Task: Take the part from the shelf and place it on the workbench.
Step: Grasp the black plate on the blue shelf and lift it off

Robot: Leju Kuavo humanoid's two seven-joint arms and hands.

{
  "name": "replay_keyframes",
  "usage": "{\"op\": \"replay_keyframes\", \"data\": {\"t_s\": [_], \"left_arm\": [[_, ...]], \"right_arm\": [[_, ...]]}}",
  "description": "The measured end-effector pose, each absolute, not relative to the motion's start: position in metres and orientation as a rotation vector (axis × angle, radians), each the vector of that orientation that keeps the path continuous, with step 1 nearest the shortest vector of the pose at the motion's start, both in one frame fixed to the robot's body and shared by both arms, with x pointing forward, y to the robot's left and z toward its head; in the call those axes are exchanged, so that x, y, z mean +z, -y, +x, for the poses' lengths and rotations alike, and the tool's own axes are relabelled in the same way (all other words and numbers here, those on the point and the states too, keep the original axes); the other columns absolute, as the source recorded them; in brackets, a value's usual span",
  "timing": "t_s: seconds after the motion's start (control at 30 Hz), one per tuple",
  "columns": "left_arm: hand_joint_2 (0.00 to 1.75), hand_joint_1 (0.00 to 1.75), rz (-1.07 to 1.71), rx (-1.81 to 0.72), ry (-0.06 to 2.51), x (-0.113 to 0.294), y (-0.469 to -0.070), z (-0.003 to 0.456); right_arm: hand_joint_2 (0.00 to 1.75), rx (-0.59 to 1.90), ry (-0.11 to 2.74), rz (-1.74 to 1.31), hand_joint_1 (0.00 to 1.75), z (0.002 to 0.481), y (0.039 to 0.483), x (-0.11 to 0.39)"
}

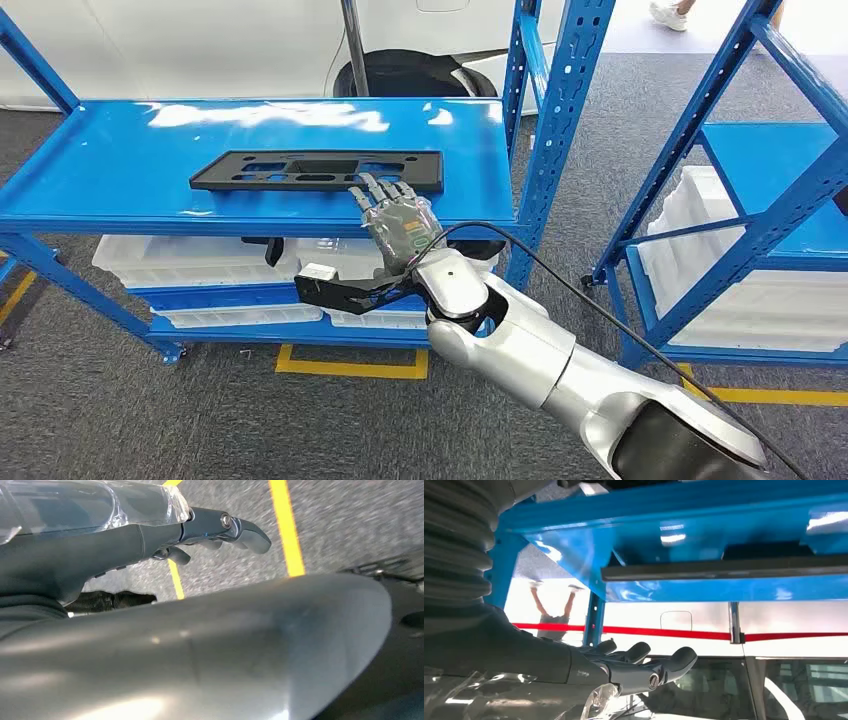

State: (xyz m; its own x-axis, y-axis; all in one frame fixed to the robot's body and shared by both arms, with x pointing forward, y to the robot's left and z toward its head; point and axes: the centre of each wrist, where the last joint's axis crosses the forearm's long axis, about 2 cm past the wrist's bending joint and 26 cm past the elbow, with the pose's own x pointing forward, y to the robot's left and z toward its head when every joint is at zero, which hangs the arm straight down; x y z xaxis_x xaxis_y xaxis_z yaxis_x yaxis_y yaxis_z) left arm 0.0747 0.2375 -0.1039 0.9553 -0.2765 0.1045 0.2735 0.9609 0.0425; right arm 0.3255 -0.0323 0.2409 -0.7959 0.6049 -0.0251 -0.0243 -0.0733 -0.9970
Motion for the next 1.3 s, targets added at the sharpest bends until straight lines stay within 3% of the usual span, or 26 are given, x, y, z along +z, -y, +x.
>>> {"op": "replay_keyframes", "data": {"t_s": [1.3], "left_arm": [[0.00,0.00,0.028,-0.289,0.128,-0.1030,-0.2364,0.0791]], "right_arm": [[1.75,1.921,1.779,-0.622,0.00,0.3245,0.0327,0.2419]]}}
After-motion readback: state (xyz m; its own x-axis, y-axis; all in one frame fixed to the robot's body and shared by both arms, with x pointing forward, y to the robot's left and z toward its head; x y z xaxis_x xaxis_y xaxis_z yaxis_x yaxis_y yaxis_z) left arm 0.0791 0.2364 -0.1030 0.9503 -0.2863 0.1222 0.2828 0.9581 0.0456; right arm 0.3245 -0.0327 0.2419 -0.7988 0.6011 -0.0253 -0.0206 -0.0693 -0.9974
